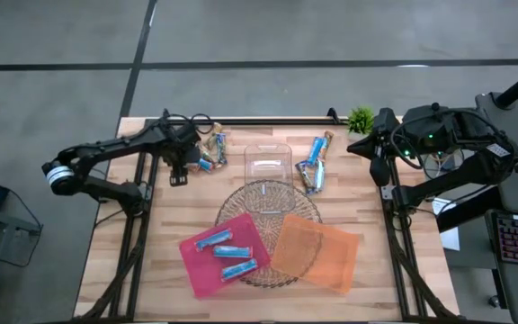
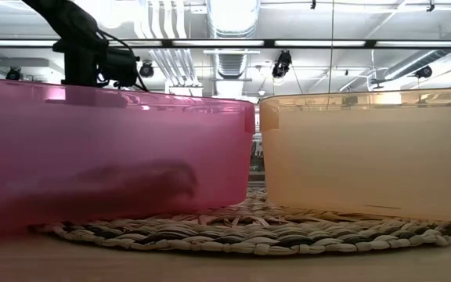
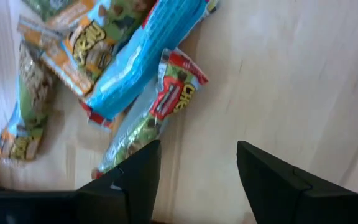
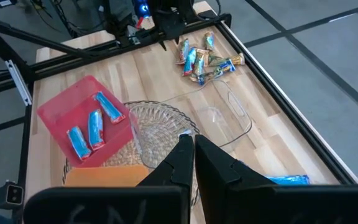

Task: Pick and place Granola Bars by type
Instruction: Put the red granola bar into the red bin

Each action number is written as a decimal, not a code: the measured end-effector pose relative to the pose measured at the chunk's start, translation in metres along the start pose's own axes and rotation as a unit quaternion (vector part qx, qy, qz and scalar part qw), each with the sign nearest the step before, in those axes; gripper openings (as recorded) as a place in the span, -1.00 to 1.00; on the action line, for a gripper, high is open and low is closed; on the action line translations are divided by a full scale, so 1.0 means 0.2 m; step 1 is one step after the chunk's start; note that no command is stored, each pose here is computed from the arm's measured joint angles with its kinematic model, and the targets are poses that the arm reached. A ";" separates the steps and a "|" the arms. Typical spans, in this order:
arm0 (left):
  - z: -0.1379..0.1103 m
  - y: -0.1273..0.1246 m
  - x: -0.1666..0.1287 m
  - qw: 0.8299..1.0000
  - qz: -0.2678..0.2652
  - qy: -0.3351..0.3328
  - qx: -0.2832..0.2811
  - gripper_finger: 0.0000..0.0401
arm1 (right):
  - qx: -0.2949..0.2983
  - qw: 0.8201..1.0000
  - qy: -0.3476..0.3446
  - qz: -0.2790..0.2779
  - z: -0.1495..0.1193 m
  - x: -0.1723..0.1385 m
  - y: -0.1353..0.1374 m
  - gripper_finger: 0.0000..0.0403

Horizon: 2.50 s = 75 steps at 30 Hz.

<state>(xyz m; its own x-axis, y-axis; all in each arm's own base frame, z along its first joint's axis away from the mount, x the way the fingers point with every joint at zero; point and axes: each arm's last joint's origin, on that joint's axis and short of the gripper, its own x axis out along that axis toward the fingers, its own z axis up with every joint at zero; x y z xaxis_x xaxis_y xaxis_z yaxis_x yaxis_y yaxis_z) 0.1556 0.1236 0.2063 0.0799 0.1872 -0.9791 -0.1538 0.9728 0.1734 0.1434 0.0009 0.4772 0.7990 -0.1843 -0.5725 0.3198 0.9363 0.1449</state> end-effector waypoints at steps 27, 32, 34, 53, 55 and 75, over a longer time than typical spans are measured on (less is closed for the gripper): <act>0.03 0.01 0.19 0.999 0.021 0.012 0.044 -0.04 | 0.000 1.000 0.000 -0.001 0.00 0.00 0.00 -0.96; 0.07 0.03 0.25 0.998 0.029 0.044 0.046 -0.04 | 0.007 1.000 0.000 -0.001 0.00 0.00 0.00 -0.96; 0.09 0.04 0.26 0.997 0.028 0.050 0.047 -0.04 | 0.010 1.000 0.000 -0.001 0.00 0.00 0.00 -0.96; 0.15 0.07 0.28 0.997 0.027 0.061 0.043 -0.36 | 0.010 1.000 0.000 -0.001 0.00 0.00 0.00 -0.96; 0.15 0.07 0.28 0.997 0.027 0.060 0.040 -0.44 | 0.010 1.000 0.000 -0.001 0.00 0.00 0.00 -0.96; 0.19 0.11 0.15 0.996 0.012 0.084 -0.007 -0.52 | 0.008 1.000 -0.001 -0.002 0.00 0.00 0.00 -0.96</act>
<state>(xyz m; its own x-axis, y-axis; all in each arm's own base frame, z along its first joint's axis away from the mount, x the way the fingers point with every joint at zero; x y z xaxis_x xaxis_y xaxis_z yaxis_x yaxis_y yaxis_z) 0.1923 0.1558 0.1846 -0.0906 0.1840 -0.9787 -0.1671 0.9661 0.1970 0.1434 0.0007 0.4773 0.7985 -0.1875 -0.5721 0.3300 0.9311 0.1555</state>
